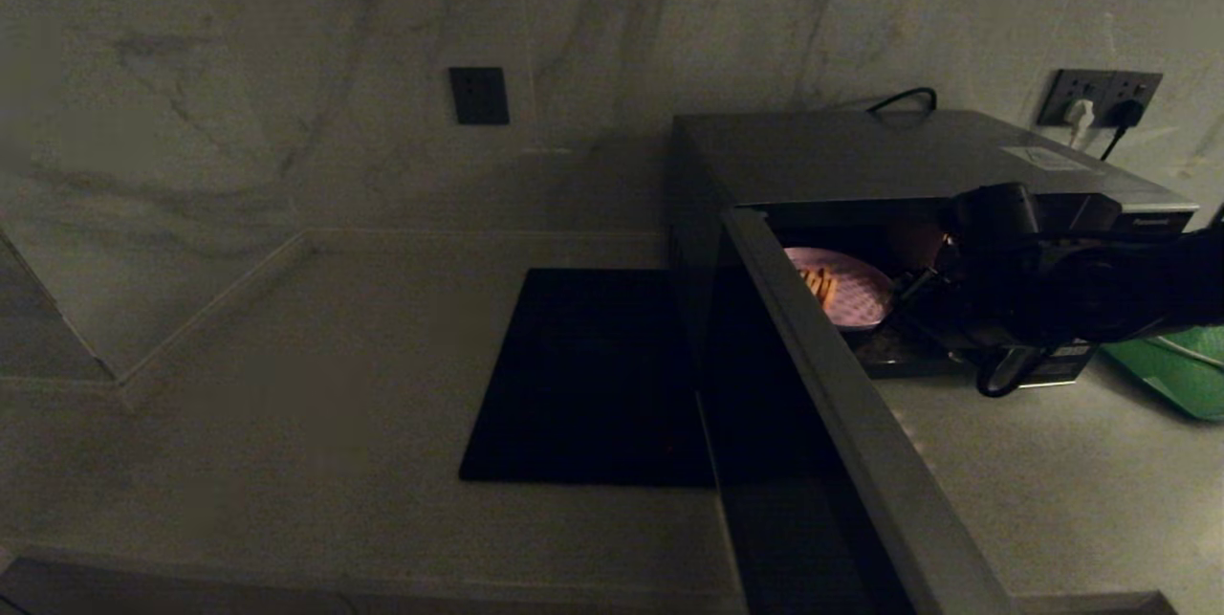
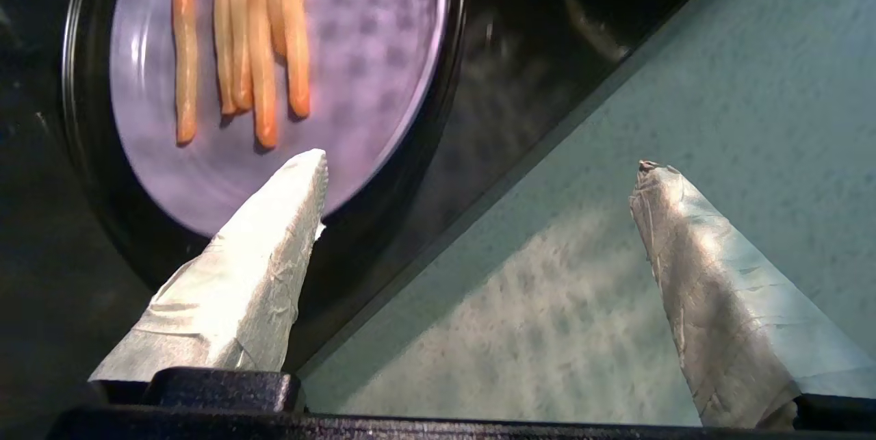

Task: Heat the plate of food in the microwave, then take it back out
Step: Take the plate out of the microwave

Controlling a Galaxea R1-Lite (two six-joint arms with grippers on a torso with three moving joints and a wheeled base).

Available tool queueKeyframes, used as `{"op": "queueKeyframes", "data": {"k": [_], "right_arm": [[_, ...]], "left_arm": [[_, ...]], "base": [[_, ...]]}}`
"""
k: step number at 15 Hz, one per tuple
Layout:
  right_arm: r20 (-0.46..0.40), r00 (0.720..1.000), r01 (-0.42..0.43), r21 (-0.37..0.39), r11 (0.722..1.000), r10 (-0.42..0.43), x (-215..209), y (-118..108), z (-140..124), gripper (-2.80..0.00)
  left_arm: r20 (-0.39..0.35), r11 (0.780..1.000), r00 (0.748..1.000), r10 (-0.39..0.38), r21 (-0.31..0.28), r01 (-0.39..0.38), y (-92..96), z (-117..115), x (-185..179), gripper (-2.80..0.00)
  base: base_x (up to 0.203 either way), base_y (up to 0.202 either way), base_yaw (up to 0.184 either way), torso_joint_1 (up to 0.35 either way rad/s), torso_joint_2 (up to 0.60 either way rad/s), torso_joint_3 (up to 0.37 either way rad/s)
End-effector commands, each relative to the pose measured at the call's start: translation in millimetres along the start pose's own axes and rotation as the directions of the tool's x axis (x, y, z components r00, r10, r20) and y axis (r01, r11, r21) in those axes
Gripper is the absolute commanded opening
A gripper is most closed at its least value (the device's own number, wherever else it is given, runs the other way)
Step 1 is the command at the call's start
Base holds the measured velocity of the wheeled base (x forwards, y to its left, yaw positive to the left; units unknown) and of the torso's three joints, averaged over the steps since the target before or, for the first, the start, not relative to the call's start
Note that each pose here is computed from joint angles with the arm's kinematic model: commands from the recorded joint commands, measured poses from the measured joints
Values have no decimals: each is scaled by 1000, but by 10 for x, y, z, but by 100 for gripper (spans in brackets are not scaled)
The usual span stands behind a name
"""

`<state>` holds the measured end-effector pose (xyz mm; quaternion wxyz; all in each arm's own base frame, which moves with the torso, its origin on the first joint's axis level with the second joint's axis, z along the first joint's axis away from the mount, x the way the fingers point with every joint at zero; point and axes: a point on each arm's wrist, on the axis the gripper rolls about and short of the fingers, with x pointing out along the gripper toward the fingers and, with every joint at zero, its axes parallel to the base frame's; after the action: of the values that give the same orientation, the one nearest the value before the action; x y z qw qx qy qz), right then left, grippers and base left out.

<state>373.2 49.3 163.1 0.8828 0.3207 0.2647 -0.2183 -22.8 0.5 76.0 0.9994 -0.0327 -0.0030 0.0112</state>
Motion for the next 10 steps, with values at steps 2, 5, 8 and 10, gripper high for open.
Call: {"op": "queueKeyframes", "data": {"k": [2,5,8,10], "right_arm": [[1,1000,2,-6,1000,-2,-11,50,-67,0],[16,1000,8,-6,1000,-7,31,90,-63,0],[22,1000,5,2,1000,-5,79,127,-55,0],[30,999,33,49,998,-34,110,131,-65,0]], "left_arm": [[2,1000,1000,0,-1,0,0,0,-1,-280],[2,1000,1000,0,-1,0,0,0,-1,-280],[2,1000,1000,0,-1,0,0,0,-1,-280],[2,1000,1000,0,-1,0,0,0,-1,-280]], "base": [[0,0,0,0,0,0],[0,0,0,0,0,0],[0,0,0,0,0,0],[0,0,0,0,0,0]]}}
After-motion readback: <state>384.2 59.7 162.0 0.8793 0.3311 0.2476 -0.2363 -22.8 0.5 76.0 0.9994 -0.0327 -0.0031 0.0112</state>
